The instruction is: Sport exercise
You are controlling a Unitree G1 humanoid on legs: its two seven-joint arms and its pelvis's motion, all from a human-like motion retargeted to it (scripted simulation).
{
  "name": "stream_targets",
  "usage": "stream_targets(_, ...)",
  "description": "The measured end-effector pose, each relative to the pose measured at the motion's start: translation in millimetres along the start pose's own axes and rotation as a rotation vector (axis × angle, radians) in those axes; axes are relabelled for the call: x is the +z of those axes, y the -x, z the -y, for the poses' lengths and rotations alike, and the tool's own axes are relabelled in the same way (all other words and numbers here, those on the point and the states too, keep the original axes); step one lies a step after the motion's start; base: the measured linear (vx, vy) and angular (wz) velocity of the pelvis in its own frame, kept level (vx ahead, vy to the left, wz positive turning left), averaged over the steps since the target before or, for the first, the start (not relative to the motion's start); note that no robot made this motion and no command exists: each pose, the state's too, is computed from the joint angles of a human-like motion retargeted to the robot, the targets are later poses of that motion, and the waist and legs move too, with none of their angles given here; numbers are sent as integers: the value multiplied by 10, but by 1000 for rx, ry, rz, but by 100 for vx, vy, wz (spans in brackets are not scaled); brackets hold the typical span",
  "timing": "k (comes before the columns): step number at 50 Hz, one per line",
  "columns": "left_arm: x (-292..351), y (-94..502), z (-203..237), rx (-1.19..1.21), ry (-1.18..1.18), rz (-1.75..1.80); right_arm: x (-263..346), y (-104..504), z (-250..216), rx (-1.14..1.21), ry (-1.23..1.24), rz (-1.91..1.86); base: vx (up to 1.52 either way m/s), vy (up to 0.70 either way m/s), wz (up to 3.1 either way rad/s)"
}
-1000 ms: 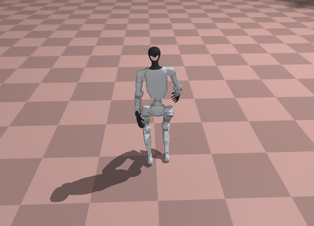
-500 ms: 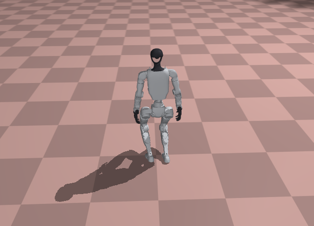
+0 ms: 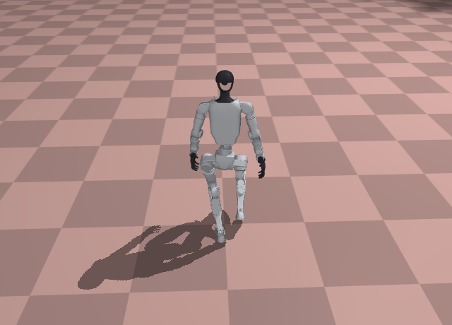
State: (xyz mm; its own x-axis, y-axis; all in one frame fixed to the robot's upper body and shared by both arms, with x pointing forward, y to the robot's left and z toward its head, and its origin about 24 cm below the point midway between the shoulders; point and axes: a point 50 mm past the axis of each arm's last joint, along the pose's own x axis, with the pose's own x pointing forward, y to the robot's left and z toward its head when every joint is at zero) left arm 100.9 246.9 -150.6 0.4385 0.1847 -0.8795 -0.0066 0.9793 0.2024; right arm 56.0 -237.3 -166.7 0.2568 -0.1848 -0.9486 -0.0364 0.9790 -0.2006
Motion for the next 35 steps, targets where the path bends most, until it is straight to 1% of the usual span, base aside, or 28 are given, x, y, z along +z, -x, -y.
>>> stream_targets(3,303,-34,-86,52,-25,97,-140,14,-81,23,22,-44,-3,1,23)
stream_targets(5,299,-37,-60,58,5,100,-198,24,-118,38,19,-58,6,-3,-36)
stream_targets(10,-238,19,178,-35,28,-99,28,11,-171,61,5,46,3,-12,-12)
stream_targets(15,-716,164,226,-107,9,-270,734,49,-62,-11,-20,319,-4,-5,-100)
stream_targets(19,-858,222,251,-158,-29,-324,1467,216,46,-77,-7,569,-4,2,-106)
stream_targets(21,-854,221,284,-184,-55,-326,1617,281,-36,-48,6,629,-2,13,-99)
stream_targets(25,-714,159,294,-165,-40,-290,1311,197,-302,69,60,523,-4,14,-96)
stream_targets(27,-413,53,185,-98,-13,-195,1073,125,-354,99,43,426,-7,7,-49)
stream_targets(31,474,-85,-112,38,68,101,399,28,-422,135,-19,184,-12,-1,-1)
stream_targets(33,831,-62,-175,66,147,246,9,40,-459,146,-34,58,-14,-11,13)
stream_targets(35,1028,-18,-174,71,216,347,-299,85,-492,151,-46,-33,-15,-17,15)
